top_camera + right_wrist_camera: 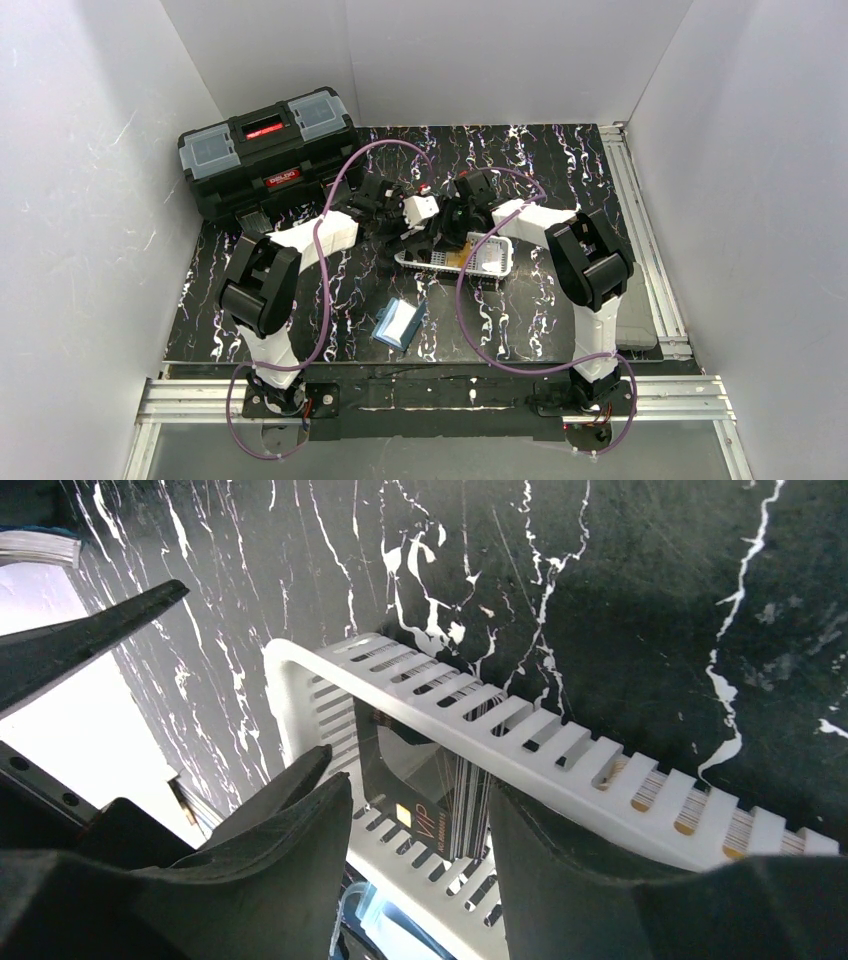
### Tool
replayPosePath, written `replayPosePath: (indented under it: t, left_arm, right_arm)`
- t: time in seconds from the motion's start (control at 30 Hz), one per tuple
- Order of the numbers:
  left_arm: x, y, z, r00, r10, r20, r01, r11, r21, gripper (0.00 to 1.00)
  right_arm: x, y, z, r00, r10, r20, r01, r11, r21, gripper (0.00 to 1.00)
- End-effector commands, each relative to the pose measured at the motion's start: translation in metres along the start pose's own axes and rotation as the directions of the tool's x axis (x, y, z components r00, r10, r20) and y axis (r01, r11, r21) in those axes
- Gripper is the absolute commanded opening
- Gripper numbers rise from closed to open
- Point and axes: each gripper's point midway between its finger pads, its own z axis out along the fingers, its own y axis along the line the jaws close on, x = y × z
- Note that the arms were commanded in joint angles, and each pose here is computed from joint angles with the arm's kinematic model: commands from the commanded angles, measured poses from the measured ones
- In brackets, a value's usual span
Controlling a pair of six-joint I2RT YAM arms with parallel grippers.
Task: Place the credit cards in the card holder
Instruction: Pick up the credit card from the storage box.
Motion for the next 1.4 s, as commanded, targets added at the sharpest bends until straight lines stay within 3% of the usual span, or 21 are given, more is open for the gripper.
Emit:
replayPosePath:
  t: [0.0,0.57,1.37]
  left_arm:
    - [-0.002,0.004,-0.004,0.999,0.037,0.018,-0.036,0.999,-0.03,0.77]
    - [0.011,-0.013,-0.001,1.0,0.006,-0.006,-0.006,1.0,0.015,0.75]
    - [0.003,-0.013,-0.013,0.999,-0.042,0.023,0.04,0.998,0.054,0.71]
  right_arm:
    - [-0.011,0.022,0.001,0.999,-0.036,0.025,0.037,0.998,-0.047,0.6]
    - [-0.001,0.028,0.014,0.999,-0.04,-0.025,0.038,0.996,-0.076,0.57]
    - [0.004,0.079,-0.002,0.995,-0.074,-0.059,0.055,0.958,-0.281,0.52]
